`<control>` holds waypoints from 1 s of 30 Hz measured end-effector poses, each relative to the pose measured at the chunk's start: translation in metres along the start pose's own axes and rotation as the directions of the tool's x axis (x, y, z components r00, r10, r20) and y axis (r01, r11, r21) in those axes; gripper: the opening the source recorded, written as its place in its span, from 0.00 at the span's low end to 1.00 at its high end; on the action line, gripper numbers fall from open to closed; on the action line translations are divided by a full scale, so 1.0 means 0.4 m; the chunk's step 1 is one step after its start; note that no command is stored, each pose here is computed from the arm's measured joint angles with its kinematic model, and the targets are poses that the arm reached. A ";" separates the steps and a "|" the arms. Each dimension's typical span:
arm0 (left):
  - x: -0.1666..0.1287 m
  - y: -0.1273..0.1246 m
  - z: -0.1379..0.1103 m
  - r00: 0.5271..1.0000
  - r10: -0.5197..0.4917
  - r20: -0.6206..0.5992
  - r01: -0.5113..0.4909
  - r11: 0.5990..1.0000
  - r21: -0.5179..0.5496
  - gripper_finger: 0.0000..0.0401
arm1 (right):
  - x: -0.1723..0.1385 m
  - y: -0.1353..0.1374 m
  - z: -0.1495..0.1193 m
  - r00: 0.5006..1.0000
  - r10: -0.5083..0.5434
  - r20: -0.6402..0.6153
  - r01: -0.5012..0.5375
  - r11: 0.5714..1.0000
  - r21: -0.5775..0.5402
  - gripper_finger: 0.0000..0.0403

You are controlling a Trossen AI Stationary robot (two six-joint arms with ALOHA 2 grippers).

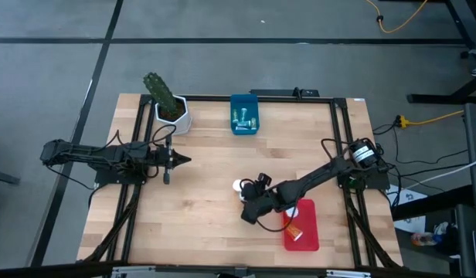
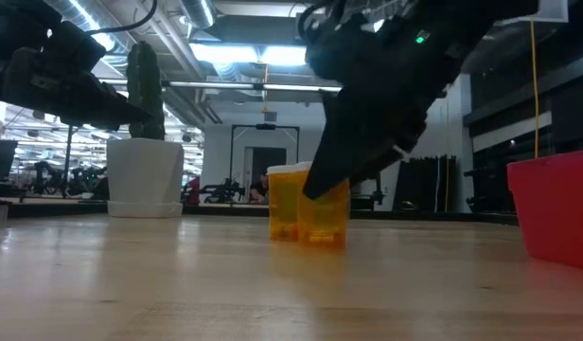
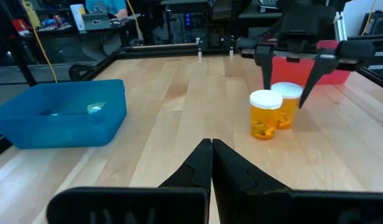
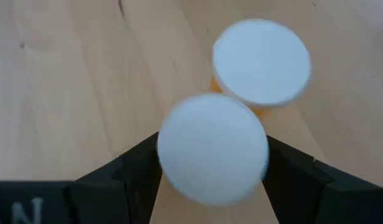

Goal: Pick and place medicine bottles into bin by pill shape (circle, oval)
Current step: Put the large orange pill bottle into the red bin

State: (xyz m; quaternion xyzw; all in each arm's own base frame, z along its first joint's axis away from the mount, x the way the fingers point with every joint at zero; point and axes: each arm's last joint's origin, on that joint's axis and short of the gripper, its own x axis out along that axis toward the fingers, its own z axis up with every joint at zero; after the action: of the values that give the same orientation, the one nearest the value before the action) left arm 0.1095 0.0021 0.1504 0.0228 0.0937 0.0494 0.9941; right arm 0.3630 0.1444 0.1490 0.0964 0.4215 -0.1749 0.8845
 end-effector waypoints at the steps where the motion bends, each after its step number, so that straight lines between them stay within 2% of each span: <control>1: 0.000 0.000 0.000 1.000 0.000 0.000 0.000 1.000 0.000 0.00 | 0.007 -0.001 0.001 1.000 0.003 -0.002 -0.003 1.000 0.005 0.61; 11: 0.000 0.000 0.000 1.000 -0.001 0.000 0.001 1.000 0.000 0.00 | 0.024 -0.008 0.004 1.000 -0.022 0.016 0.022 1.000 0.013 0.60; 19: 0.000 0.000 0.000 1.000 -0.001 0.000 0.001 1.000 0.000 0.00 | 0.024 -0.007 0.002 1.000 -0.008 0.003 0.008 1.000 0.015 0.48; 30: 0.000 0.000 0.000 1.000 -0.001 0.000 0.001 1.000 0.000 0.00 | 0.005 -0.001 -0.004 0.997 0.044 -0.061 -0.044 0.999 0.004 0.49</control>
State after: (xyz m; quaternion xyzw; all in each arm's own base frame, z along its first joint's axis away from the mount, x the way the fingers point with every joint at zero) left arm 0.1095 0.0020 0.1504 0.0228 0.0938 0.0492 0.9941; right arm 0.3627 0.1441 0.1464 0.1121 0.4461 -0.1527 0.8747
